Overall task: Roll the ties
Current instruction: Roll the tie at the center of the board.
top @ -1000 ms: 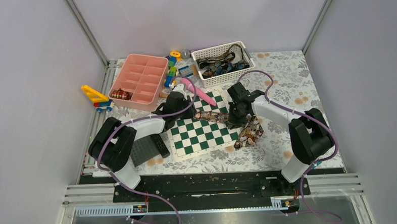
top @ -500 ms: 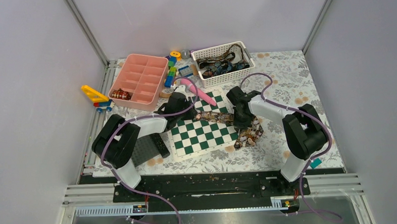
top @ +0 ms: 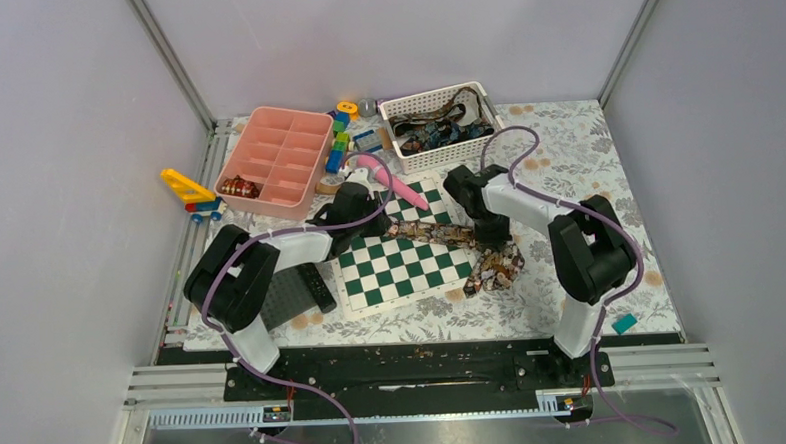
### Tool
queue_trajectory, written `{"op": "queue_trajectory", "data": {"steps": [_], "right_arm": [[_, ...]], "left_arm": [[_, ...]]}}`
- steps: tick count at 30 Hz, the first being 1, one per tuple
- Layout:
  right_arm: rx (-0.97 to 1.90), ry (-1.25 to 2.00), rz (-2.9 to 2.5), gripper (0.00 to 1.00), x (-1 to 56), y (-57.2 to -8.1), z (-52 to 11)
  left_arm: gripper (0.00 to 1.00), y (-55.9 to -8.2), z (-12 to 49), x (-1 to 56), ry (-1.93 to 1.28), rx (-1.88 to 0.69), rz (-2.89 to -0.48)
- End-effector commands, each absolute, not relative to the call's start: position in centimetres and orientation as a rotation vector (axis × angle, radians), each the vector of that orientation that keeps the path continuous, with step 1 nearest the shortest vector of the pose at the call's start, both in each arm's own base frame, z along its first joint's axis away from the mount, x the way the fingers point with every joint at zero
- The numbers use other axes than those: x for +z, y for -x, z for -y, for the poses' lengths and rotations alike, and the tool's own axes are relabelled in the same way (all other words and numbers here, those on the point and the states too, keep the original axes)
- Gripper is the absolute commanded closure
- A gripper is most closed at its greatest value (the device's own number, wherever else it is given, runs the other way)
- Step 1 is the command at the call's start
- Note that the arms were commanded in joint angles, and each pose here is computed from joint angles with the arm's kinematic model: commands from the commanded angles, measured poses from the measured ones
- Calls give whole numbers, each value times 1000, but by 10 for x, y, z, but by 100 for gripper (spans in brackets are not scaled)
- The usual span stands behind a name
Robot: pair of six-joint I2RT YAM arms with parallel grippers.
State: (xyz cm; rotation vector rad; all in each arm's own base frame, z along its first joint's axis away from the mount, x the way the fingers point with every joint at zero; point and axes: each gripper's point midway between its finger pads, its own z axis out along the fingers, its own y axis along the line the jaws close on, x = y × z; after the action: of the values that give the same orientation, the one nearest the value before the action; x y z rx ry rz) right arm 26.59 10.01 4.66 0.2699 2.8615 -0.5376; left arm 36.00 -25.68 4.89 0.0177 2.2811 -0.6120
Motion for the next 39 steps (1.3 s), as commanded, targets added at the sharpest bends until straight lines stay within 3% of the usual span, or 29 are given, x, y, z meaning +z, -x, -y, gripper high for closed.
{"op": "queue_trajectory", "data": {"steps": [1, 4, 10, 12, 25, 34, 39], "right_arm": [[-825, -257, -2734, 83, 73, -278, -68], [-765, -274, -2744, 84, 76, -282, -73], [149, -200, -2848, 80, 62, -273, -170], [325, -225, -2840, 81, 58, -271, -191], [-91, -290, -2931, 88, 7, -269, -151], [-551, -336, -2846, 95, 29, -273, -99], [-631, -323, -2797, 96, 42, -277, -89]], "left_arm": [[76, -366, 262, 53, -33, -612, -2262], [76, -366, 262, 54, -34, -611, -2260], [76, -365, 261, 56, -36, -614, -2256], [76, -366, 262, 56, -36, -613, -2257], [76, -365, 262, 53, -39, -610, -2263], [76, -365, 262, 52, -39, -608, -2265], [76, -365, 262, 50, -39, -606, -2271]]}}
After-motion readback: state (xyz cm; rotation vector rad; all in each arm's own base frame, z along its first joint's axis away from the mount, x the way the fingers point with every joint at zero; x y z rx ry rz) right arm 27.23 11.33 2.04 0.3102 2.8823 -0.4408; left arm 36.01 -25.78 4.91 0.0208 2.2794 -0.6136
